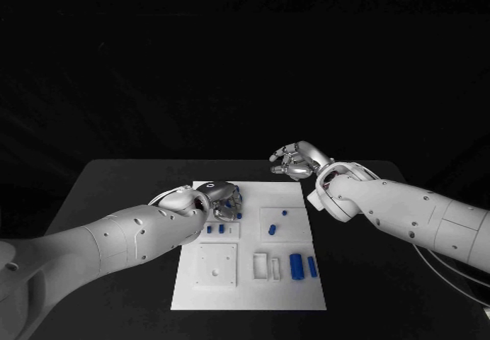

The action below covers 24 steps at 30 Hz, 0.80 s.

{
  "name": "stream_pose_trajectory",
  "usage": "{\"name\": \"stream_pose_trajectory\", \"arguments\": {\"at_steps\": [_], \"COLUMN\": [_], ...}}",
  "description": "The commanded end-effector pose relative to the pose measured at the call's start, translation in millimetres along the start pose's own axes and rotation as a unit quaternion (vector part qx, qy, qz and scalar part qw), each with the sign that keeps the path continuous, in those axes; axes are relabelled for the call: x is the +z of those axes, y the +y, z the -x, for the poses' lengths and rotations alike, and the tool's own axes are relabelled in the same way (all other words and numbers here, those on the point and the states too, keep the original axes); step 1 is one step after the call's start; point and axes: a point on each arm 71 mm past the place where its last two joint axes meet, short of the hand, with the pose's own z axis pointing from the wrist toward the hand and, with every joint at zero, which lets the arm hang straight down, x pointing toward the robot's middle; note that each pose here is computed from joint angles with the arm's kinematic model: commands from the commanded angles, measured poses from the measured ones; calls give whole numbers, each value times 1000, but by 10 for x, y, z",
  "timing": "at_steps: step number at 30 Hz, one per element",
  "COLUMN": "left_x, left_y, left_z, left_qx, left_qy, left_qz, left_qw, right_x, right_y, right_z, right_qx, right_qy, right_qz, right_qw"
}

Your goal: Assemble the parts on the task board

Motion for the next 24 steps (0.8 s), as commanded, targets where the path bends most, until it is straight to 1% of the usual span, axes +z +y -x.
{"name": "stream_pose_trajectory", "arguments": {"at_steps": [1, 12, 18, 24], "left_x": [23, 50, 53, 55], "left_y": [-26, -74, -71, -63], "left_z": [-6, -79, -96, -100], "left_qx": [-5, -5, -2, 1], "left_qy": [3, 14, 22, 25], "left_qz": [-3, -4, -3, 1], "left_qw": [1000, 1000, 1000, 1000], "right_x": [2, 8, 9, 10], "right_y": [32, 46, 48, 51], "right_z": [-10, -3, 4, 8], "right_qx": [-5, -4, -5, -5], "right_qy": [2, 2, 1, 1], "right_qz": [10, 11, 11, 11], "right_qw": [1000, 1000, 1000, 1000]}}
